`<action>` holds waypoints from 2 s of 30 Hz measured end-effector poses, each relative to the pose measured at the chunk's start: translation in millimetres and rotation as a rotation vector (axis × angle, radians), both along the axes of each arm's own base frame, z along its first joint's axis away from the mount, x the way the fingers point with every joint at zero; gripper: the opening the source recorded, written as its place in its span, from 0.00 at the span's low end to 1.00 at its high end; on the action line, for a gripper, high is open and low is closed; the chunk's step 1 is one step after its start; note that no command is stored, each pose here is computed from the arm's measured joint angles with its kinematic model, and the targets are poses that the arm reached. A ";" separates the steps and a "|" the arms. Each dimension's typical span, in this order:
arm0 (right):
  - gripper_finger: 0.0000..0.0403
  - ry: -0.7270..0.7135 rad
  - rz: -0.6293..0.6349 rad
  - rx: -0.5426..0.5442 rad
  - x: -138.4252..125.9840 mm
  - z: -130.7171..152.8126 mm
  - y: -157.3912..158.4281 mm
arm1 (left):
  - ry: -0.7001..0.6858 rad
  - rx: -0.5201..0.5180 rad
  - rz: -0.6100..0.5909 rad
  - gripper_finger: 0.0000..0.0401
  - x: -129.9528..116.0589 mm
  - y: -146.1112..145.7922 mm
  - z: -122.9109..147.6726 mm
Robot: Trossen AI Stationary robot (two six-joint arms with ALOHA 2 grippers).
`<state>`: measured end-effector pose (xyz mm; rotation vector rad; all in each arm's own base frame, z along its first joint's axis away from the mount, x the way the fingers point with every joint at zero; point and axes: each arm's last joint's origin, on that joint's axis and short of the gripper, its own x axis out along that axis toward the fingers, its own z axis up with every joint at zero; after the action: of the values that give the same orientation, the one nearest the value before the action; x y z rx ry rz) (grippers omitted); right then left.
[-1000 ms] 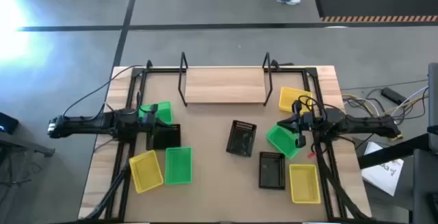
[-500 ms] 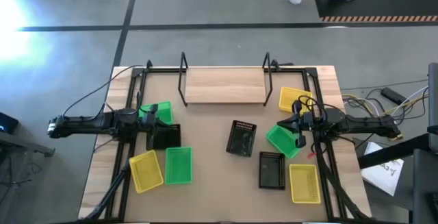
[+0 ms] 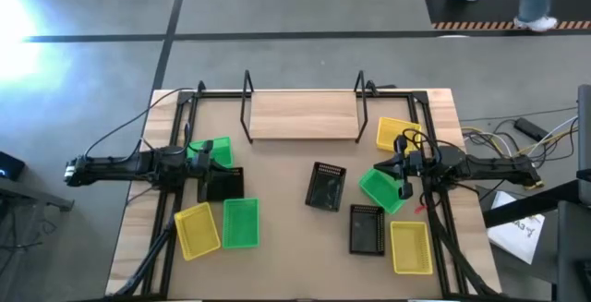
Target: Stack baskets on shelf by color
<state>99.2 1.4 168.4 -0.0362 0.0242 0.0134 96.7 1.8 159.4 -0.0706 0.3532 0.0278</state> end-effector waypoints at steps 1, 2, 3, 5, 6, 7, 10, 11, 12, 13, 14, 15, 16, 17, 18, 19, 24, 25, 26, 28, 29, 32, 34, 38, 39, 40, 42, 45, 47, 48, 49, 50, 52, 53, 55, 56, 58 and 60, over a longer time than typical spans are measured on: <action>0.02 0.000 0.000 0.000 0.0 0.0 0.0 | 0.000 0.000 0.000 0.00 0.0 0.0 0.0; 0.02 0.000 0.000 0.001 0.0 0.0 0.0 | 0.000 0.000 0.000 0.00 0.0 0.0 0.0; 0.02 0.000 0.000 0.001 0.0 0.0 0.0 | 0.000 0.000 0.000 0.00 0.0 0.0 0.0; 0.02 -0.001 0.000 0.000 0.0 0.1 0.0 | 0.000 0.000 0.000 0.00 0.0 0.0 0.0; 0.02 0.000 0.000 0.000 0.0 0.0 0.0 | 0.000 0.000 0.000 0.00 0.0 0.0 0.0; 0.02 0.000 0.000 0.001 0.0 0.0 0.0 | 0.000 0.000 0.000 0.00 0.0 0.0 0.0; 0.02 0.000 0.000 0.000 0.0 0.0 0.0 | 0.000 0.000 0.000 0.00 0.0 0.0 0.0; 0.02 0.000 0.000 0.000 0.0 0.0 0.0 | 0.000 0.000 0.000 0.00 0.0 0.0 0.0; 0.02 0.000 0.000 0.001 0.0 0.0 0.0 | 0.000 0.000 0.000 0.00 0.0 0.0 0.0; 0.02 0.000 0.000 0.001 0.0 0.0 0.0 | 0.000 0.000 0.000 0.00 0.0 0.0 0.0; 0.02 0.000 0.000 0.001 0.0 0.0 0.0 | 0.000 0.000 0.000 0.00 0.0 0.0 0.0; 0.02 0.000 0.000 0.000 0.0 0.0 0.0 | 0.000 0.000 0.000 0.00 0.0 0.0 0.0; 0.02 0.000 0.000 0.000 0.0 0.0 0.0 | 0.000 0.000 0.000 0.00 0.0 0.0 0.0; 0.02 0.000 0.000 0.001 0.0 0.0 0.0 | 0.000 0.000 0.000 0.00 0.0 0.0 0.0; 0.02 0.000 0.000 0.001 0.0 0.0 0.0 | 0.000 0.000 0.000 0.00 0.0 0.0 0.0; 0.02 0.000 0.000 0.001 0.0 0.0 0.0 | 0.000 0.000 0.000 0.00 0.0 0.0 0.0; 0.02 0.000 0.000 -0.001 0.0 0.0 0.0 | 0.000 0.000 0.000 0.00 0.0 0.0 0.0; 0.02 0.000 0.000 -0.001 0.0 0.0 0.0 | 0.000 0.000 0.000 0.00 0.0 0.0 0.0; 0.02 -0.001 0.000 -0.001 0.0 0.1 0.0 | 0.000 0.000 0.000 0.00 0.0 0.0 0.0; 0.02 -0.003 -0.001 -0.012 0.0 0.3 0.0 | 0.000 0.000 0.000 0.00 0.0 0.0 0.0; 0.02 -0.005 -0.006 -0.029 0.0 0.5 -0.2 | 0.000 0.000 0.000 0.00 0.0 0.0 0.0; 0.02 -0.058 -0.002 -0.007 0.0 5.6 -0.1 | 0.000 0.000 0.000 0.00 0.0 0.0 0.0; 0.02 -0.124 0.004 0.074 -0.4 12.1 0.0 | 0.000 0.000 0.000 0.00 0.0 0.0 0.0; 0.02 -0.278 0.024 0.199 -3.0 27.0 0.0 | 0.001 0.000 0.000 0.00 0.0 0.0 -0.1; 0.02 -0.335 0.034 0.230 -4.6 32.4 0.0 | 0.001 0.000 0.000 0.00 0.0 0.0 -0.1; 0.02 -0.388 0.046 0.263 -6.1 37.3 -0.1 | 0.001 0.000 0.000 0.00 0.0 0.0 -0.1; 0.02 -0.491 0.075 0.330 -9.7 46.9 -0.1 | 0.001 0.000 0.000 0.00 0.0 0.0 -0.1; 0.02 -0.579 0.068 0.395 -13.3 62.0 -1.2 | 0.000 0.000 0.000 0.00 0.0 0.0 0.0; 0.02 -0.560 -0.007 0.470 -12.0 75.0 -3.7 | 0.000 0.000 0.000 0.00 0.0 0.0 0.0; 0.02 -0.532 -0.068 0.528 -9.7 81.4 -5.4 | 0.001 0.000 0.000 0.00 0.0 0.0 0.0; 0.02 -0.507 -0.126 0.605 -7.1 87.9 -7.2 | 0.001 0.000 0.000 0.00 0.0 0.0 -0.1; 0.02 -0.479 -0.199 0.679 -3.6 94.1 -9.2 | 0.001 0.000 0.000 0.00 0.0 0.0 -0.1; 0.02 -0.428 -0.318 0.746 6.2 105.4 -11.9 | 0.000 0.000 0.000 0.00 0.0 0.0 0.0; 0.02 -0.399 -0.345 0.748 12.5 110.4 -12.2 | 0.000 0.000 0.000 0.00 0.0 0.0 0.0; 0.02 -0.278 -0.393 0.743 41.6 112.8 -11.8 | 0.001 0.000 0.000 0.00 0.0 0.0 -0.1; 0.02 -0.246 -0.403 0.746 53.4 116.1 -11.5 | 0.001 0.000 0.000 0.00 0.0 0.0 -0.1; 0.02 -0.208 -0.388 0.743 71.1 126.3 -10.6 | 0.000 0.000 0.000 0.00 0.0 0.0 0.0; 0.02 -0.169 -0.373 0.721 89.2 134.9 -9.6 | 0.000 0.000 0.000 0.00 0.0 0.0 0.0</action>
<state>188.4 -8.1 303.3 0.6878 -0.1440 -0.3537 96.7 1.8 159.4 -0.0707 0.3536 0.0282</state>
